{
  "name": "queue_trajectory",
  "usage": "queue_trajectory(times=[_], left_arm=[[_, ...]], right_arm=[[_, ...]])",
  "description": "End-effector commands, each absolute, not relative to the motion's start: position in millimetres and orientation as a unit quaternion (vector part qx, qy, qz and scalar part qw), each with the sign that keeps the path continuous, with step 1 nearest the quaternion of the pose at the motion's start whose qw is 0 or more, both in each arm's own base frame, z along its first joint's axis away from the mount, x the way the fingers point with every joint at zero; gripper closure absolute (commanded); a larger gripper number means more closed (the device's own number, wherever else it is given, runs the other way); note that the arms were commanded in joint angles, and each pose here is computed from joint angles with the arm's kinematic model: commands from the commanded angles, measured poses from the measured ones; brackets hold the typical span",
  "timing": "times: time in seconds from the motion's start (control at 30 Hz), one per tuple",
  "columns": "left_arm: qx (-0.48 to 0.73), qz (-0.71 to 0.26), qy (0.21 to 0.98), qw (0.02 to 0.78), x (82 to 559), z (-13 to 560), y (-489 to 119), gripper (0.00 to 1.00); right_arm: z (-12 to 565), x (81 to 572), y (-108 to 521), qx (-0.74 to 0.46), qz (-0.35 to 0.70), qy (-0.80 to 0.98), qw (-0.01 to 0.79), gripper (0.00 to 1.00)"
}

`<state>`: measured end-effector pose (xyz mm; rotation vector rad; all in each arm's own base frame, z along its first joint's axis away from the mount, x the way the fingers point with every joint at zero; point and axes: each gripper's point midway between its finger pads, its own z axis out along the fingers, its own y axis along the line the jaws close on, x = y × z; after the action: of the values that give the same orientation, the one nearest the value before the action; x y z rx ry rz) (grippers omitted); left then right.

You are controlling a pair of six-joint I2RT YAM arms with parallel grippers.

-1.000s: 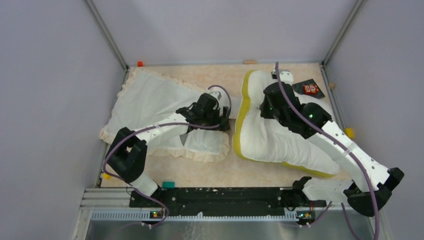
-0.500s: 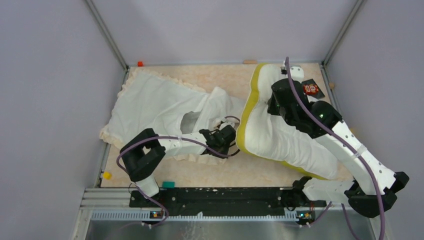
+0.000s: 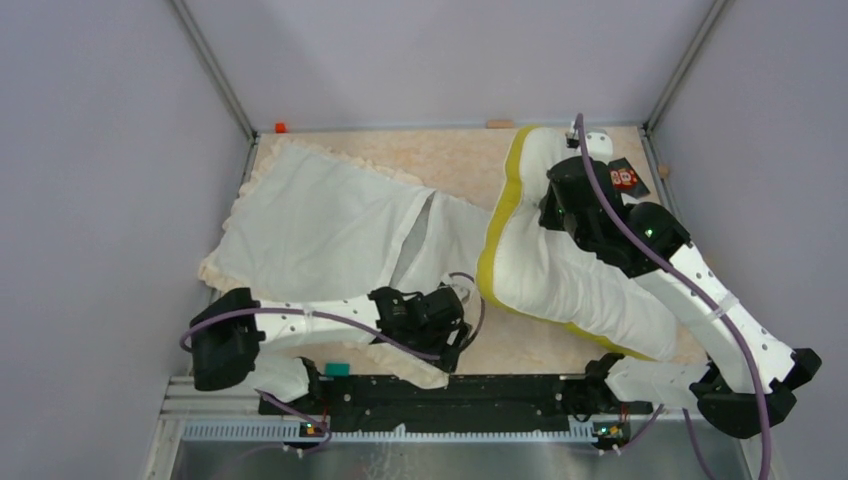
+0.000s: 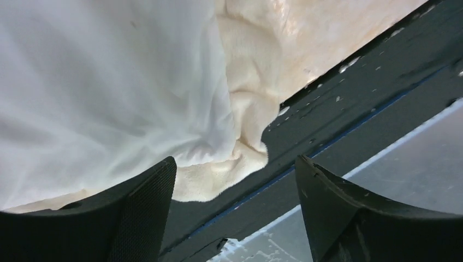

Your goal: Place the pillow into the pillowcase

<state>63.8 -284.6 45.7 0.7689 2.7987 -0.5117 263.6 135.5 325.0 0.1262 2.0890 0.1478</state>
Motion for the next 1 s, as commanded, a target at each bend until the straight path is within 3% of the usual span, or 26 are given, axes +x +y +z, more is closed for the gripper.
queue_trajectory(times=[0.0, 0.13, 0.4, 0.67, 0.97], left_arm=[[0.19, -0.215, 0.94, 0.186, 104.9, 105.3, -298.5, 0.13], [0.084, -0.21, 0.933, 0.281, 176.1, 144.0, -278.9, 0.16], [-0.001, -0.134, 0.926, 0.353, 283.2, 150.3, -216.4, 0.21], [0.003, -0.068, 0.946, 0.318, 319.1, 95.5, -184.2, 0.33], [-0.004, -0.008, 0.949, 0.316, 346.2, 67.7, -178.4, 0.33]], right_arm=[[359.3, 268.6, 140.0, 0.06, 0.104, 0.834, 0.538, 1.0], [352.0, 266.7, 160.1, 0.027, 0.14, 0.84, 0.524, 1.0], [323.0, 267.9, 201.9, 0.003, 0.208, 0.854, 0.477, 1.0], [310.4, 271.2, 233.1, 0.002, 0.254, 0.855, 0.451, 1.0], [276.6, 280.6, 249.9, 0.004, 0.26, 0.864, 0.432, 1.0]])
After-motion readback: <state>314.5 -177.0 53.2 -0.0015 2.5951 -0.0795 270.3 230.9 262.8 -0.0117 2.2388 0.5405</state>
